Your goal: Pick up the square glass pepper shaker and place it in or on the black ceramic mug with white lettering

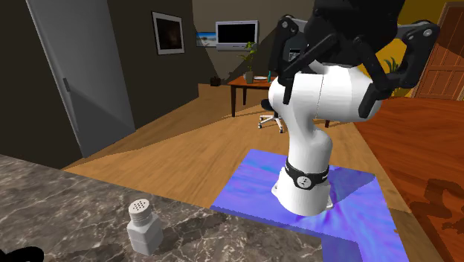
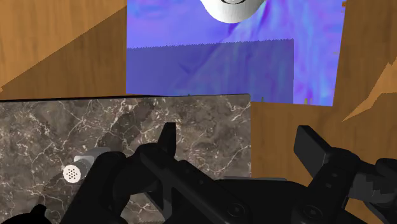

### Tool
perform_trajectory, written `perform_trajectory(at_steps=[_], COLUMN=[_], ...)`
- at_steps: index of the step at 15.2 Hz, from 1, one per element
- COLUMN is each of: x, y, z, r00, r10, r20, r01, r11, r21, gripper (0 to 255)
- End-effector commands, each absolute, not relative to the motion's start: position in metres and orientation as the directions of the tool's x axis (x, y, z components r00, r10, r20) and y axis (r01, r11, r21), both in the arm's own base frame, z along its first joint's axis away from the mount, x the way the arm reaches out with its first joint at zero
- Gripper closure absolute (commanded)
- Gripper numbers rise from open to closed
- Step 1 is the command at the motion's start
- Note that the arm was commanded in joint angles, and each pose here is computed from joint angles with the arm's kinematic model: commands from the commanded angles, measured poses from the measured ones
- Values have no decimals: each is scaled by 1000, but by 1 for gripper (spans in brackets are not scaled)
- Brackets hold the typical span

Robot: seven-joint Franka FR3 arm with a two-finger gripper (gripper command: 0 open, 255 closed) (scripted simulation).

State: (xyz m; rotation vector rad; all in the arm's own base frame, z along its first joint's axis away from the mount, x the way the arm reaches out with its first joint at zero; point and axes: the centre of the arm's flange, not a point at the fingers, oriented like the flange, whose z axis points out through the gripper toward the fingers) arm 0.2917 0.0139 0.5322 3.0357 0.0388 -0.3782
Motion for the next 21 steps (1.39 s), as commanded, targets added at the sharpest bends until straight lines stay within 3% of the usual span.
perform_trajectory(at_steps=[1,21], x=[292,401], y=[14,-190], z=[532,401], r00=[969,970], r10=[15,97], r20=[-246,-223], r01=[35,105], r11=[-996,-994], r21=[78,24], gripper=[0,0])
